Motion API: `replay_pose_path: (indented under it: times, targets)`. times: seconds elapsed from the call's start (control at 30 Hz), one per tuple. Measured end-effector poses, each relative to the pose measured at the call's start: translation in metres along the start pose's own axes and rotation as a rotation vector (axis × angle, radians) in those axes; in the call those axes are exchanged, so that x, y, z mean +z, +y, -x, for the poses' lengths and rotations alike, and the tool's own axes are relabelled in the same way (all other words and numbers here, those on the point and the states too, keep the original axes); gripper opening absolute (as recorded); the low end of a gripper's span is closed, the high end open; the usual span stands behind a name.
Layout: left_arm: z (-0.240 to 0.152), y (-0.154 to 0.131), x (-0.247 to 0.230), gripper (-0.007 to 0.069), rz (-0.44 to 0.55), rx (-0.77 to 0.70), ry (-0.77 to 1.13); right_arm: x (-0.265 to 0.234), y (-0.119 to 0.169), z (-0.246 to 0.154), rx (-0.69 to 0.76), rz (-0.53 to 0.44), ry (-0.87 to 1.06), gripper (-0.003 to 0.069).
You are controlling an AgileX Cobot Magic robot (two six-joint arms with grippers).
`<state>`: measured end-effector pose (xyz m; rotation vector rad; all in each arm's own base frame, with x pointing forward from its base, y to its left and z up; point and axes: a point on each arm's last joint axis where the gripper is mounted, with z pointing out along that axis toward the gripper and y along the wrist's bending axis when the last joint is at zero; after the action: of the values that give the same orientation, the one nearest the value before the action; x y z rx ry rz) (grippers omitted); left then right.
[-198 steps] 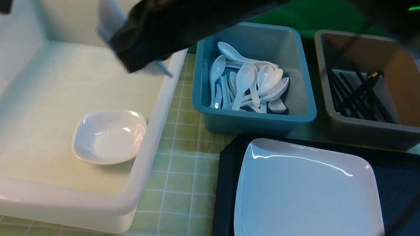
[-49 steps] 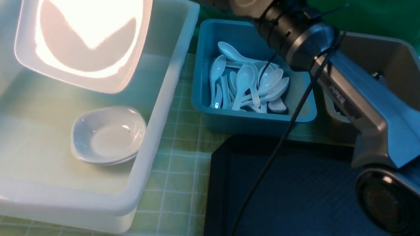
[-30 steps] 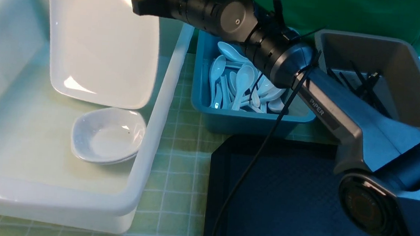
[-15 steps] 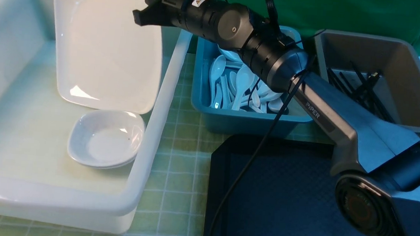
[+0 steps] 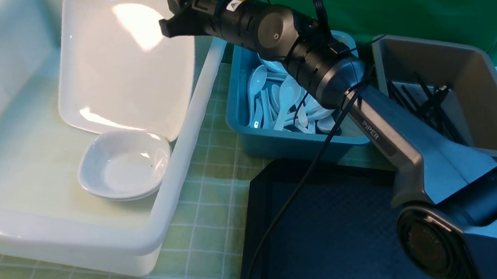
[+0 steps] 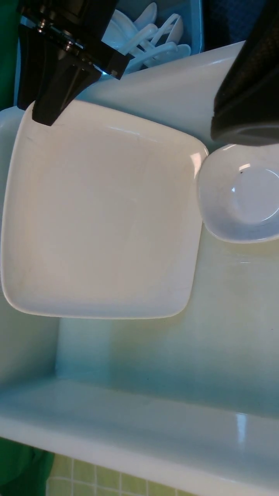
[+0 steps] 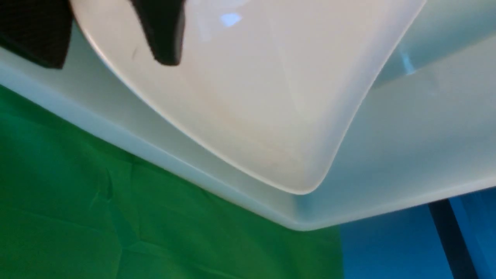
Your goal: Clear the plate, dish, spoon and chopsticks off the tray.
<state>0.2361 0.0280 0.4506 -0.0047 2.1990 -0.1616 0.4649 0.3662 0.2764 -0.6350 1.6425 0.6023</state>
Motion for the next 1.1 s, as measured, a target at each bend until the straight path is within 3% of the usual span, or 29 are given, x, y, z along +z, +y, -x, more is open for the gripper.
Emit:
replay_pose_path:
  times: [0.13, 0.37, 0.47, 0.57, 0.63, 0.73, 0.87, 1.1]
  targets:
    - [0.000, 0.000, 0.000, -0.0012, 0.000, 0.000, 0.000, -0.002, 0.000, 0.002, -0.003, 0.017, 0.019, 0.0399]
    - [0.000, 0.001, 0.004, -0.0012, -0.003, 0.025, 0.009, -0.016, -0.004, 0.015, -0.068, 0.037, 0.135, 0.0379]
    - [0.000, 0.002, 0.015, -0.0012, -0.013, 0.039, 0.035, -0.034, -0.005, 0.038, -0.123, 0.021, 0.195, 0.0308]
    - [0.001, -0.004, 0.021, -0.0012, -0.032, 0.055, 0.040, -0.062, -0.005, 0.069, -0.197, -0.021, 0.258, 0.0157]
    - [0.002, -0.009, 0.022, -0.0012, -0.046, 0.071, 0.031, -0.088, -0.009, 0.093, -0.231, -0.101, 0.304, 0.0058]
    - [0.002, -0.022, 0.024, -0.0012, -0.085, 0.101, 0.030, -0.132, -0.018, 0.130, -0.272, -0.274, 0.368, 0.0017]
    - [0.000, -0.046, 0.025, -0.0012, -0.158, 0.153, 0.039, -0.195, -0.037, 0.164, -0.289, -0.499, 0.467, 0.0010]
    - [-0.010, -0.095, 0.002, -0.0012, -0.315, 0.285, 0.030, -0.343, -0.041, 0.220, -0.139, -0.662, 0.354, 0.0007]
